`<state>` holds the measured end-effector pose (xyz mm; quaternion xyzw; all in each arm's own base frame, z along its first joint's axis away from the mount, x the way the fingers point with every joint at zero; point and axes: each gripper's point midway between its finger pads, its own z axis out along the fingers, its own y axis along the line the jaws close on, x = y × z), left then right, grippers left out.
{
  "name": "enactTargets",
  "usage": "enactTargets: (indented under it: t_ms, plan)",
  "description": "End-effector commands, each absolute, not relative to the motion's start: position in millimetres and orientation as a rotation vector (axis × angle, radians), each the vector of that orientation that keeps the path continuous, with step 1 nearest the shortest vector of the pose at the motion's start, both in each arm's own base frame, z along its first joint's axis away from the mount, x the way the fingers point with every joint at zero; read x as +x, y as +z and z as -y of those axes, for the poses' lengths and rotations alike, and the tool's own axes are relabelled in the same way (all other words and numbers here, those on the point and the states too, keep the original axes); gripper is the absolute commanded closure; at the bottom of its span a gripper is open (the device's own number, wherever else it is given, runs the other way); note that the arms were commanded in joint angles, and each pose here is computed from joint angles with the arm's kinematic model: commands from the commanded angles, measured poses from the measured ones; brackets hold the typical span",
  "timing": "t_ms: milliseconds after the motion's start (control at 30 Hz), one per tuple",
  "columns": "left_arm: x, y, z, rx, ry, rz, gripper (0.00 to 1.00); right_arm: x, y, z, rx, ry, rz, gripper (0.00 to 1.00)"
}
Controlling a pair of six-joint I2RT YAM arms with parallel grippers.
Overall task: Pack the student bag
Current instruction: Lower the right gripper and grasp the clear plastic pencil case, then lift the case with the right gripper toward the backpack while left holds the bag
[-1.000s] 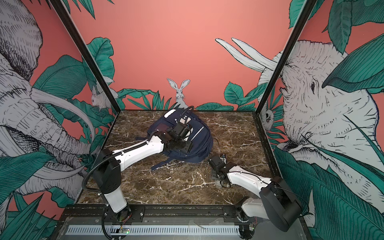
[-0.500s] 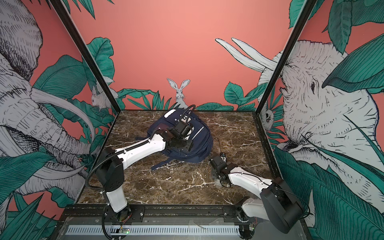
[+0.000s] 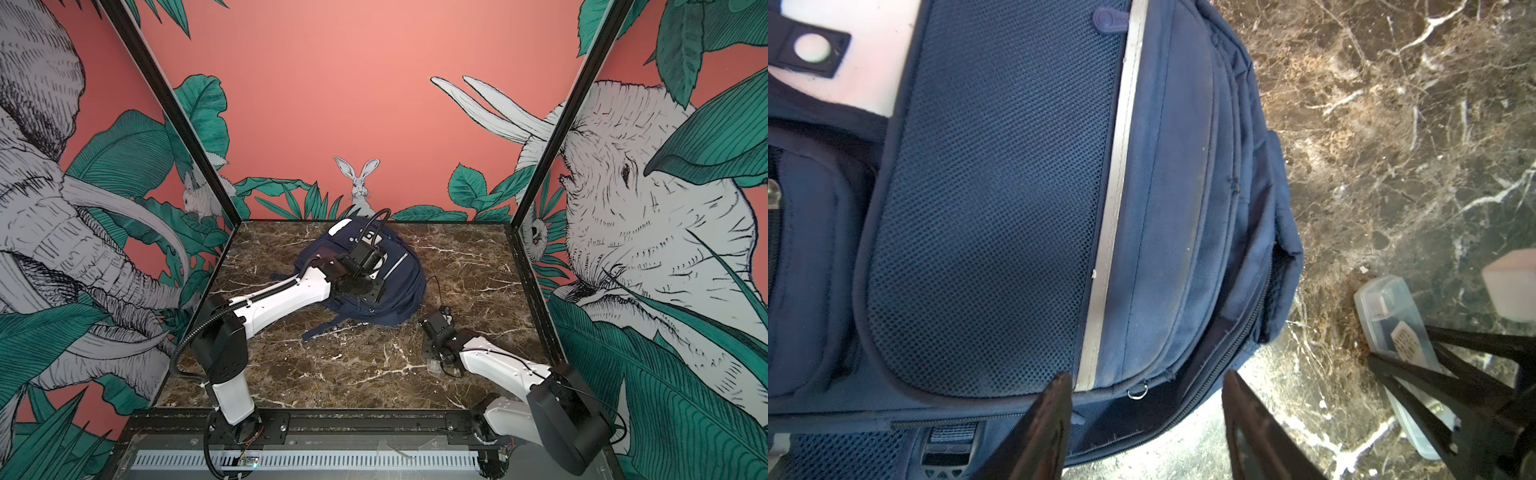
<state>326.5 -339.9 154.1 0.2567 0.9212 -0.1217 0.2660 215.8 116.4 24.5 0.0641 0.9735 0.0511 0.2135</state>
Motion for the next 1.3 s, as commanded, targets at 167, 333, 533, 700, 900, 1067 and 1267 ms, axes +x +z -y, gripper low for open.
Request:
enactTargets:
  t_ms: [167,333,533,700,900,1067,1267]
  plan:
    - [330,150,335,0.771,-0.216,-2.544,0.39,222,48,-120,0.158,0.193,-2.641,0.72]
    - [332,147,350,0.84,-0.157,-2.506,0.38,236,69,-129,0.163,0.281,-2.583,0.73]
    - [334,131,367,0.924,-0.095,-2.504,0.38,252,84,-138,0.225,0.444,-2.537,0.75]
    - [333,123,378,0.979,-0.022,-2.478,0.41,258,86,-138,0.249,0.491,-2.527,0.76]
    - [339,109,379,1.057,0.177,-2.439,0.43,260,89,-139,0.257,0.518,-2.518,0.77]
    - [346,104,376,1.079,0.265,-2.428,0.47,258,88,-137,0.262,0.515,-2.52,0.78]
    - [350,100,370,1.089,0.335,-2.414,0.56,259,89,-136,0.271,0.519,-2.512,0.78]
